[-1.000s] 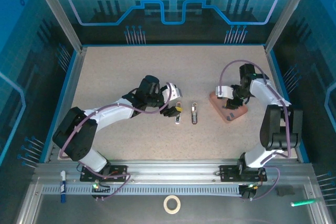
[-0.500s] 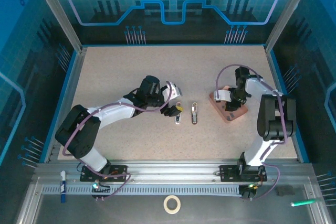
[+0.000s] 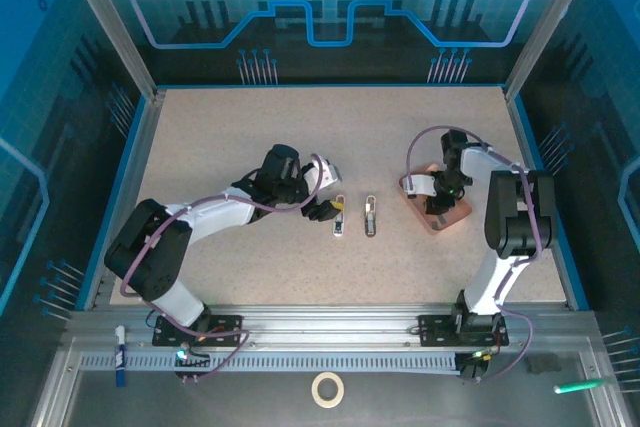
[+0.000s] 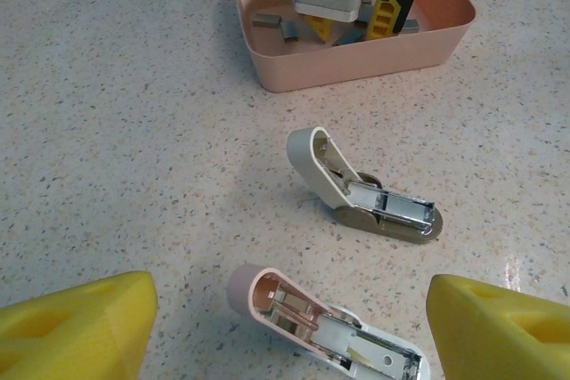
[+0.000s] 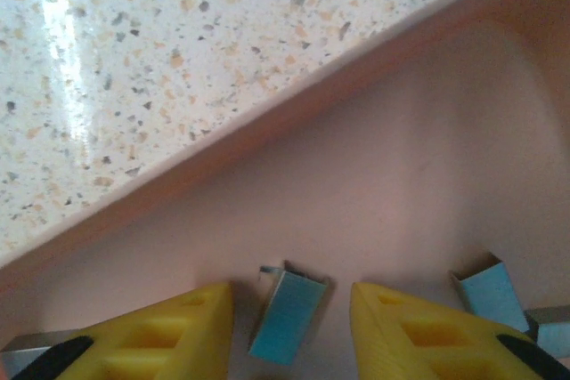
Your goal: Load the staples into the stapler
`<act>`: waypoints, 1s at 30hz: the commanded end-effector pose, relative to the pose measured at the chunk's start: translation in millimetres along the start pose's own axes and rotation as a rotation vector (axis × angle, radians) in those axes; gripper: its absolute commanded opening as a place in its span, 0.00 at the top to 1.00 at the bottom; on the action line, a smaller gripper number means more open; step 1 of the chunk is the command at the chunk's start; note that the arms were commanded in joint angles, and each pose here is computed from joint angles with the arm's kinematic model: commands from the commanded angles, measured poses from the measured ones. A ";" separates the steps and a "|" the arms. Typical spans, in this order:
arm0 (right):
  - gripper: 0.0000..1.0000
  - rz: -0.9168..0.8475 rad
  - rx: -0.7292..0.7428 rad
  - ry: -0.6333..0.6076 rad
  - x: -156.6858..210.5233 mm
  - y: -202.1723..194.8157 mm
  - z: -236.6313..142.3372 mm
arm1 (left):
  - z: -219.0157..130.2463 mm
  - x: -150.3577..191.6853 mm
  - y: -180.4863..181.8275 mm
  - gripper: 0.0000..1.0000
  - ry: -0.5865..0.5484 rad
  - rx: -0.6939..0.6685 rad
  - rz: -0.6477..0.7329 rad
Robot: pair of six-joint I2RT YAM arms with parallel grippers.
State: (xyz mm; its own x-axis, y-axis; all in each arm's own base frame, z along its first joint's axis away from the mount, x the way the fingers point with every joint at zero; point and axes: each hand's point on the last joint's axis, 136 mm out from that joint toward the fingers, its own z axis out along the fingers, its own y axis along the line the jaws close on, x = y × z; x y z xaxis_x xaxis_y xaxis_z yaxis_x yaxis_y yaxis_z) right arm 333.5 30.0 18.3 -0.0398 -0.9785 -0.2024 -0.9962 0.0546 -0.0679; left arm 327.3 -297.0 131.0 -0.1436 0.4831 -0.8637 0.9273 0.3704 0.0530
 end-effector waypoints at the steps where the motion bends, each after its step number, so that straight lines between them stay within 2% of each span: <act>1: 0.60 -0.019 -0.006 0.008 -2.6 -4.9 0.2 | 1.0 2.9 -3.5 0.19 -0.017 0.035 -0.022; 10: 0.65 -0.010 -0.031 0.023 1.3 -3.8 6.6 | 1.4 5.1 -2.4 0.19 -0.015 0.038 -0.029; 23: 0.80 0.005 -0.089 0.033 6.2 5.9 16.2 | 1.3 9.9 0.1 0.19 -0.007 0.037 -0.042; 30: 0.82 0.015 -0.070 0.028 3.5 0.6 12.2 | 1.1 9.0 1.4 0.19 -0.009 0.035 -0.045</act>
State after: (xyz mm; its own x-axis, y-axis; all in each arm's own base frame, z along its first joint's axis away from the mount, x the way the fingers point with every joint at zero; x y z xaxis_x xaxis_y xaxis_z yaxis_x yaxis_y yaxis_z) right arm 335.3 26.7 15.3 -0.0510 -0.9819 -0.1825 -0.9980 0.0570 -0.0275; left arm 330.6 -292.5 126.5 -0.1605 0.4780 -0.8636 0.9271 0.3733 0.0344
